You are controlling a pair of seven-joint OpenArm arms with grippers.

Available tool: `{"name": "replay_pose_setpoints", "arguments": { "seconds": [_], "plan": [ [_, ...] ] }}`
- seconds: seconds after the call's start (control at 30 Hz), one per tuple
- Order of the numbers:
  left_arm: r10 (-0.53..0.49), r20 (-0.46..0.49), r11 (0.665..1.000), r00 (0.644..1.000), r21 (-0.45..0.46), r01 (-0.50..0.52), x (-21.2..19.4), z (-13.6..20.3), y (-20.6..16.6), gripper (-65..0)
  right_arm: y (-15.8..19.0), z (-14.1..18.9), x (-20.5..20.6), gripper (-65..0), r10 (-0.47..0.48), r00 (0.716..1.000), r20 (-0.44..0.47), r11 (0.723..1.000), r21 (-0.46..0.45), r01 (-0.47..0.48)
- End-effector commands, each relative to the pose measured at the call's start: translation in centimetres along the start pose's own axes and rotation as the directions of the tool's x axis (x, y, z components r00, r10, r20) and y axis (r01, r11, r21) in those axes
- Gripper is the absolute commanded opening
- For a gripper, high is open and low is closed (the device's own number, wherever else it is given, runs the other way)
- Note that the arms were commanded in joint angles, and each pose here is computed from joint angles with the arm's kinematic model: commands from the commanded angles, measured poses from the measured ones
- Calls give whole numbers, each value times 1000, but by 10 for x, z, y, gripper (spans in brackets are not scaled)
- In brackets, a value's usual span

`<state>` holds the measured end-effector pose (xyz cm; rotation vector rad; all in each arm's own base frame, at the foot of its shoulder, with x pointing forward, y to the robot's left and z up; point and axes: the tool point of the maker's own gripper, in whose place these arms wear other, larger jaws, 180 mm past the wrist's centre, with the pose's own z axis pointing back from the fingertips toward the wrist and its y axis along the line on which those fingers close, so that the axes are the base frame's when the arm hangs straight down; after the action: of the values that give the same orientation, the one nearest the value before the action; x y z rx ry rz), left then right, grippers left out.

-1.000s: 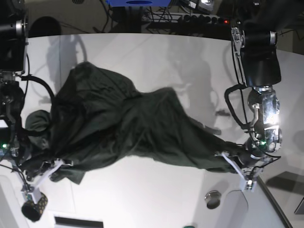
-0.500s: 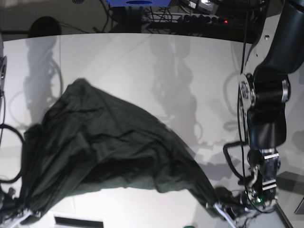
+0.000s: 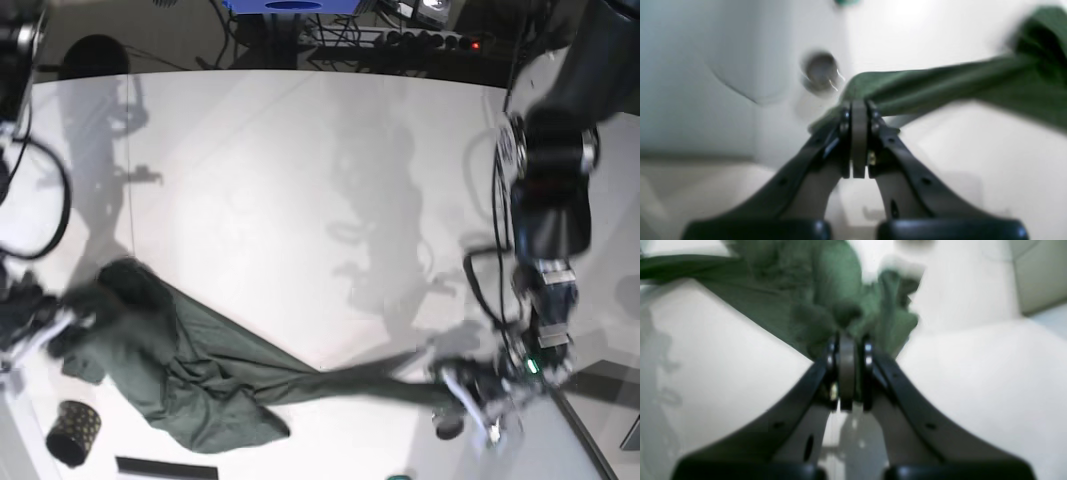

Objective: Layout the t-shirt on the table in an organized manner, then fold the t-shirt properly
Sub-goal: 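Lift the shirt with both grippers and shake it out above the table, then lower the shirt, release with the left gripper, and pull with the right gripper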

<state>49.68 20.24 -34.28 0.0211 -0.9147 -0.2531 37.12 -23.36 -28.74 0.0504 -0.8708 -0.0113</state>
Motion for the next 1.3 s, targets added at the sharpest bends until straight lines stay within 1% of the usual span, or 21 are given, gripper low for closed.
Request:
{"name": "replay_pose_setpoints", "arguments": {
  "seconds": [0.0, 0.1, 0.2, 0.27, 0.4, 0.47, 0.57, 0.6, 0.63, 0.7, 0.73, 0.77, 0.8, 0.83, 0.87, 0.9, 0.97, 1.03, 1.13, 1.2, 1.27],
  "plan": [
    [-23, 51, 1000, 998, 6, 22, 15, 4, 0, -650, -1, 7, 18, -647, 17, 996, 86, 1000, -2, -17],
    [-41, -21, 999, 999, -24, 40, -31, 3, -18, -650, 16, 9, -24, -648, -1, 999, 42, 999, 38, -1],
    [-17, -56, 1000, 998, 5, 17, -53, 4, -16, -650, 31, 15, -69, -648, -20, 999, -33, 997, 68, 22],
    [-20, -67, 999, 998, 29, 22, -58, 6, -4, -650, 36, 18, -93, -648, -35, 997, -76, 996, 74, 41],
    [-31, -60, 998, 998, 60, 35, -53, 10, 13, -650, 35, 26, -131, -647, -53, 993, -109, 996, 65, 60],
    [-37, -45, 996, 998, 74, 40, -43, 12, 22, -650, 30, 25, -154, -644, -68, 985, -157, 996, 51, 77],
    [-37, -38, 996, 999, 80, 40, -38, 12, 25, -510, 15, 19, -187, -639, -107, 964, -242, 994, 11, 113],
    [-38, -37, 996, 999, 80, 41, -37, 13, 25, -457, 8, 18, -194, -620, -128, 957, -259, 991, -9, 130],
    [-38, -37, 996, 999, 80, 41, -37, 13, 25, -410, 5, 17, -198, -578, -139, 954, -267, 990, -20, 139],
    [-38, -38, 996, 999, 80, 41, -38, 13, 25, -301, 2, 19, -200, -441, -141, 952, -273, 990, -27, 139],
    [-38, -38, 996, 999, 81, 41, -38, 13, 25, -253, 1, 20, -197, -381, -137, 955, -263, 991, -29, 134],
    [-38, -40, 996, 998, 81, 41, -39, 13, 25, -209, 2, 23, -194, -332, -131, 958, -254, 991, -26, 128],
    [-38, -41, 996, 998, 81, 41, -40, 13, 25, -169, 3, 25, -191, -306, -124, 962, -243, 992, -24, 121],
    [-43, -42, 995, 998, 89, 46, -41, 15, 30, -133, 6, 28, -182, -305, -109, 969, -220, 994, -15, 109],
    [-48, -23, 995, 999, 92, 50, -34, 18, 31, -110, 10, 31, -171, -305, -95, 977, -192, 995, -3, 96],
    [-54, -13, 994, 998, 90, 55, -34, 21, 29, -100, 15, 33, -163, -305, -81, 982, -169, 996, 9, 84],
    [-58, 31, 993, 998, 104, 55, -27, 32, 30, -100, 22, 36, -145, -305, -60, 991, -121, 998, 28, 64],
    [-27, 85, 990, 996, 137, 15, -26, 51, 38, -100, 46, 30, -126, -305, -21, 996, -82, 995, 93, 29],
    [17, 126, 986, 992, 163, -37, -40, 74, 38, -100, 85, 17, -103, -305, 46, 998, -40, 980, 194, -38],
    [34, 111, 984, 993, 173, -53, -65, 89, 33, -100, 111, 3, -93, -305, 83, 996, -33, 965, 253, -72],
    [40, 98, 982, 994, 178, -57, -84, 101, 28, -100, 124, -13, -88, -305, 102, 994, -45, 956, 281, -86]
  ]
}}
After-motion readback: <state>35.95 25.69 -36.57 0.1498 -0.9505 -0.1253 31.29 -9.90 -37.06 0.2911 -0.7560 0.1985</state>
